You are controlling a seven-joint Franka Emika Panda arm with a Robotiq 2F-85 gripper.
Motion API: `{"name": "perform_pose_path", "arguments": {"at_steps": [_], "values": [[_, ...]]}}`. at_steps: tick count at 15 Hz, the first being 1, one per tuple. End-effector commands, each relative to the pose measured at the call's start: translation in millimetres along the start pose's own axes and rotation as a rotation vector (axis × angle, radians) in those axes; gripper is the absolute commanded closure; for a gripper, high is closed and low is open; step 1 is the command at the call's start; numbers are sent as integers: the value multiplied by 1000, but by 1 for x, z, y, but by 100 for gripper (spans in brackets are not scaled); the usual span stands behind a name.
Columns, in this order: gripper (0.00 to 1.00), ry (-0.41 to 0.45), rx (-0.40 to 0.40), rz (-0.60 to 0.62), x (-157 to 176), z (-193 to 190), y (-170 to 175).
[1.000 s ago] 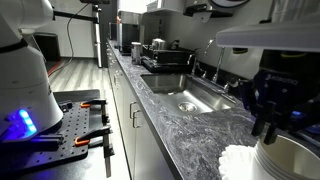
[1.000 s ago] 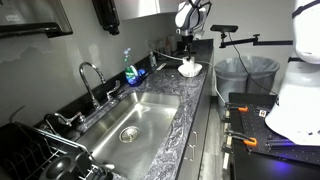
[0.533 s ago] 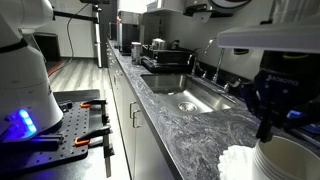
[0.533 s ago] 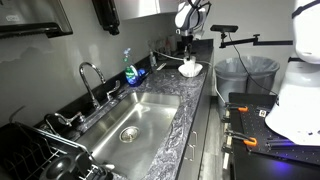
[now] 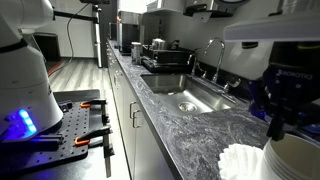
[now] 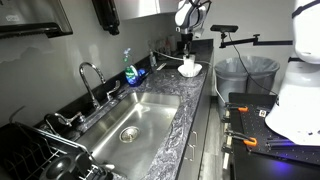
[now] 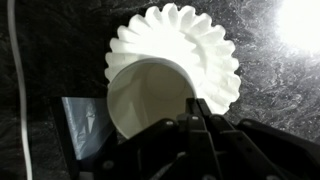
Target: Pick up one cup and move it to the left
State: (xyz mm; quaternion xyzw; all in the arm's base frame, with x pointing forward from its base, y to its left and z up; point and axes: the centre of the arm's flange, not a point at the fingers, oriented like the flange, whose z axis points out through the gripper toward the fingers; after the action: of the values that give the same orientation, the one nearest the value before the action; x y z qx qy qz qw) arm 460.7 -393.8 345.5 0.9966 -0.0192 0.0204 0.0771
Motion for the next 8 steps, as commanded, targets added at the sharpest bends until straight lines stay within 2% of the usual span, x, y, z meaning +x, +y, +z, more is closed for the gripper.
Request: {"name": "perform_pose_path", "arguments": {"at_steps": [1, 8], "values": [[99, 16, -53, -16, -1, -16, 2], [99, 17, -135, -65, -2, -28, -1]]}}
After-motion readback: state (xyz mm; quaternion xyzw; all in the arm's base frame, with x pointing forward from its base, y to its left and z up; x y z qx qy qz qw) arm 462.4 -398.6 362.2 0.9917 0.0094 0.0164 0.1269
